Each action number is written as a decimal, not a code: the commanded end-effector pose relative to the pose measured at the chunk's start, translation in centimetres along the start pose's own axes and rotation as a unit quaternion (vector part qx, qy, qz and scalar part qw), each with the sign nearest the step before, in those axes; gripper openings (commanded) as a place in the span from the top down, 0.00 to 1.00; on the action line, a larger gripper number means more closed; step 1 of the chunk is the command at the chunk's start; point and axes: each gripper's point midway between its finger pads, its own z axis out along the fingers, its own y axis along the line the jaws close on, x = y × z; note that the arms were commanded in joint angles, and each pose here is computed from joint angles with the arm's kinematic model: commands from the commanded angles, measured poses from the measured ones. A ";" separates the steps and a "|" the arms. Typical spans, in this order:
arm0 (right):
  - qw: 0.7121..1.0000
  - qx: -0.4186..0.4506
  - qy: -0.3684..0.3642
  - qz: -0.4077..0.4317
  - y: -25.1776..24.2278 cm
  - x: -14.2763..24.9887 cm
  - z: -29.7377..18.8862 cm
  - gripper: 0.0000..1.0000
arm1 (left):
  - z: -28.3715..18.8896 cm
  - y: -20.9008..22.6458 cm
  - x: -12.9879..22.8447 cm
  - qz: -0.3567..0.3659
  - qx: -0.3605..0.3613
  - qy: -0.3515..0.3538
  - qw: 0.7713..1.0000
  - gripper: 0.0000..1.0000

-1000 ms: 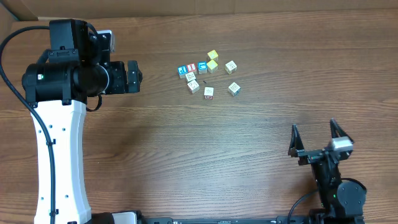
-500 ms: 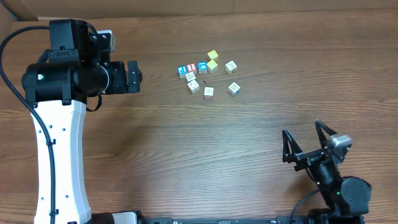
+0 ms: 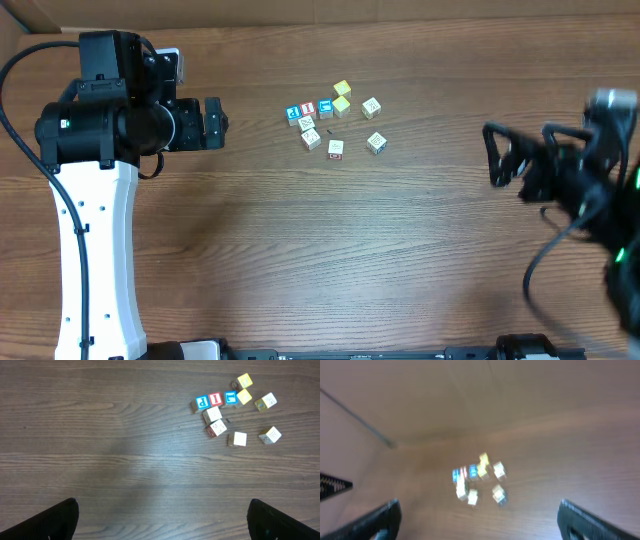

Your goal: Flip 3 blocks

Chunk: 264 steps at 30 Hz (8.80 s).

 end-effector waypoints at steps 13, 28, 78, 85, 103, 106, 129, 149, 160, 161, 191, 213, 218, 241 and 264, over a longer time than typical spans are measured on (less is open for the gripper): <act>0.955 -0.084 0.270 0.094 2.8 1.5 11.0 0.57 | -0.6 -0.1 -0.7 -0.003 0.000 -0.015 1.000 0.00; 0.924 0.103 0.368 -0.004 5.2 15.3 24.6 0.21 | -0.6 -0.1 -0.7 -0.003 0.000 -0.015 1.000 0.00; 0.912 0.104 0.395 -0.047 8.6 18.2 23.8 0.67 | -0.6 -0.1 -0.7 -0.003 0.000 -0.015 1.000 0.00; 0.895 0.114 0.428 -0.047 11.1 19.6 18.3 0.67 | -0.6 -0.1 -0.7 -0.003 0.000 -0.015 1.000 0.00; 0.870 0.221 0.440 -0.031 6.5 34.6 19.6 0.77 | -0.6 -0.1 -0.7 -0.003 0.000 -0.015 1.000 0.00; 0.873 0.210 0.440 -0.013 5.7 35.7 20.6 0.81 | -0.6 -0.1 -0.7 -0.003 0.000 -0.015 1.000 0.00; 0.881 0.200 0.429 -0.019 5.0 35.6 21.7 0.26 | -0.6 -0.1 -0.7 -0.003 0.000 -0.015 1.000 0.00; 0.892 0.216 0.395 -0.034 4.3 34.6 22.5 0.47 | -0.6 -0.1 -0.7 -0.003 0.000 -0.015 1.000 0.00; 0.892 0.214 0.396 -0.037 4.5 35.0 22.4 0.63 | -0.6 -0.1 -0.7 -0.003 0.000 -0.015 1.000 0.00; 0.892 0.214 0.397 -0.037 4.5 35.0 22.4 0.63 | -0.6 -0.1 -0.7 -0.003 0.000 -0.015 1.000 0.00; 0.891 0.196 0.407 -0.041 4.4 36.1 22.5 0.60 | -0.6 -0.1 -0.7 -0.003 0.000 -0.015 1.000 0.00; 0.930 0.124 0.323 -0.126 3.8 17.7 26.2 0.47 | -0.6 -0.1 -0.7 -0.003 0.000 -0.015 1.000 0.00; 0.927 0.155 0.324 -0.107 -1.0 17.0 27.8 0.41 | -0.6 -0.1 -0.7 -0.003 0.000 -0.015 1.000 0.00; 0.884 0.059 0.381 -0.264 -5.1 23.4 34.4 0.35 | -0.6 -0.1 -0.7 -0.003 0.000 -0.015 1.000 0.00; 0.899 0.082 0.380 -0.202 -4.1 21.2 32.6 0.66 | -0.6 -0.1 -0.7 -0.003 0.000 -0.015 1.000 0.00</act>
